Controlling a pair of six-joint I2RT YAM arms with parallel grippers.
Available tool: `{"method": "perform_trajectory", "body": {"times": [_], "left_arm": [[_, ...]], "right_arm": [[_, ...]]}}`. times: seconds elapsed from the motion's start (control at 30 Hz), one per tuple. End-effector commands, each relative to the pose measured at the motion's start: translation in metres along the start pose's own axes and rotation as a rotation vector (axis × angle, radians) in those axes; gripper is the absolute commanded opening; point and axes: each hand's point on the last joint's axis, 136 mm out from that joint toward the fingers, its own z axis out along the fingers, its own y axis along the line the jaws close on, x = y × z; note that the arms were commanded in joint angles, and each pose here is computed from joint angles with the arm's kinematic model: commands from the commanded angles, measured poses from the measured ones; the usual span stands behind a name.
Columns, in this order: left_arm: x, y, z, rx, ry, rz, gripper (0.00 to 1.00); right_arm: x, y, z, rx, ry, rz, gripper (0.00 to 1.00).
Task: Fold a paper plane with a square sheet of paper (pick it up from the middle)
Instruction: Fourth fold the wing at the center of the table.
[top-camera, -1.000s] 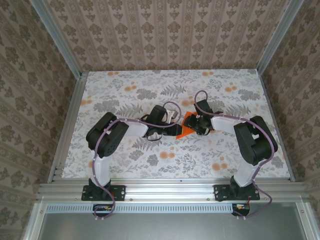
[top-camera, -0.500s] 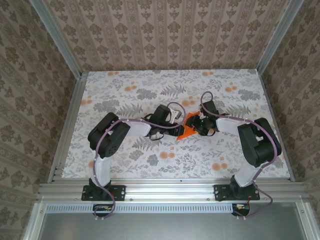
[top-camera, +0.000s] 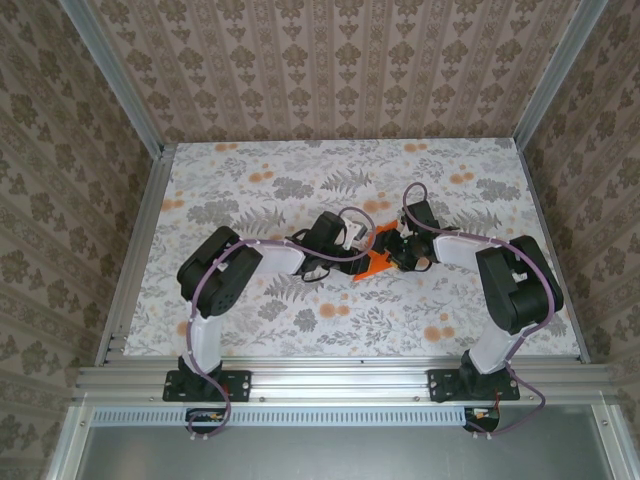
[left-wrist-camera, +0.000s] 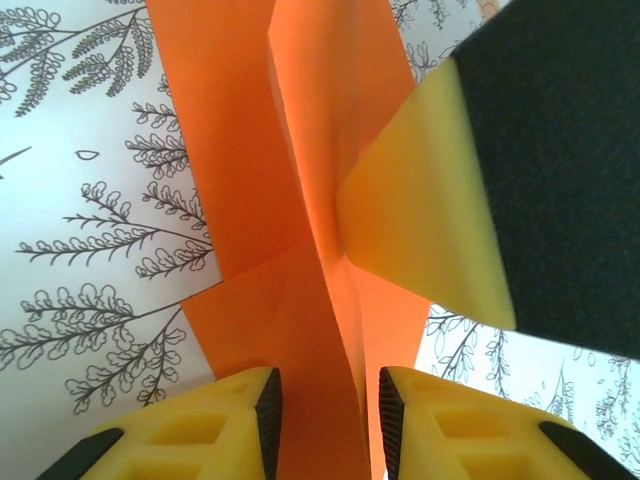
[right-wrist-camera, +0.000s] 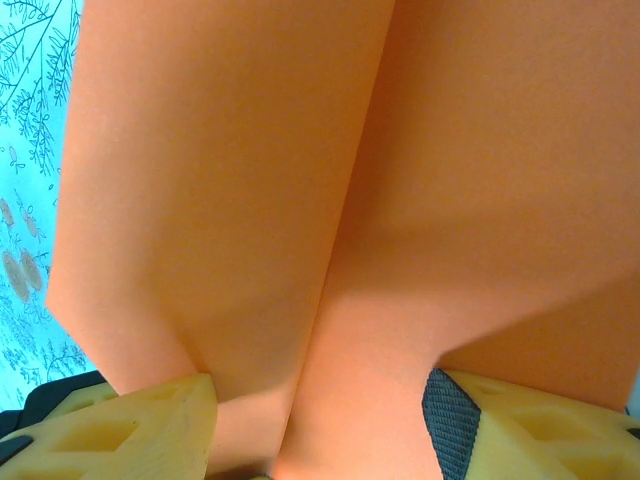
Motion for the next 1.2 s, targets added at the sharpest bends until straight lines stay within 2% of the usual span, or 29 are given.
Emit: {"method": "perform_trajectory", "body": {"times": [0.0, 0.2, 0.37, 0.5, 0.63, 0.87, 1.03, 1.17], "left_arm": [[0.004, 0.003, 0.003, -0.028, 0.017, 0.015, 0.28], [-0.001, 0.001, -0.005, -0.018, -0.003, -0.005, 0.12], [-0.005, 0.003, -0.021, -0.027, -0.033, -0.033, 0.06], [-0.01, 0.005, -0.038, -0.051, -0.068, -0.05, 0.05], [-0.011, 0.012, -0.058, -0.123, -0.097, -0.058, 0.03], [-0.004, 0.021, -0.085, -0.215, -0.143, -0.084, 0.02], [0.006, 0.032, -0.093, -0.275, -0.167, -0.118, 0.01], [0.009, 0.028, -0.093, -0.249, -0.168, -0.122, 0.05]], "right_arm": [[0.033, -0.04, 0.007, 0.118, 0.114, 0.067, 0.63], [0.024, -0.023, -0.003, 0.038, 0.093, -0.011, 0.64], [0.016, 0.009, -0.022, -0.068, 0.068, -0.106, 0.64], [0.014, 0.021, -0.034, -0.108, 0.045, -0.13, 0.64], [0.014, 0.015, -0.035, -0.07, 0.032, -0.116, 0.62], [0.018, 0.024, -0.013, -0.036, 0.078, -0.121, 0.47], [0.019, 0.03, -0.001, -0.017, 0.087, -0.122, 0.45], [0.018, 0.021, 0.008, 0.029, 0.1, -0.102, 0.43]]}}
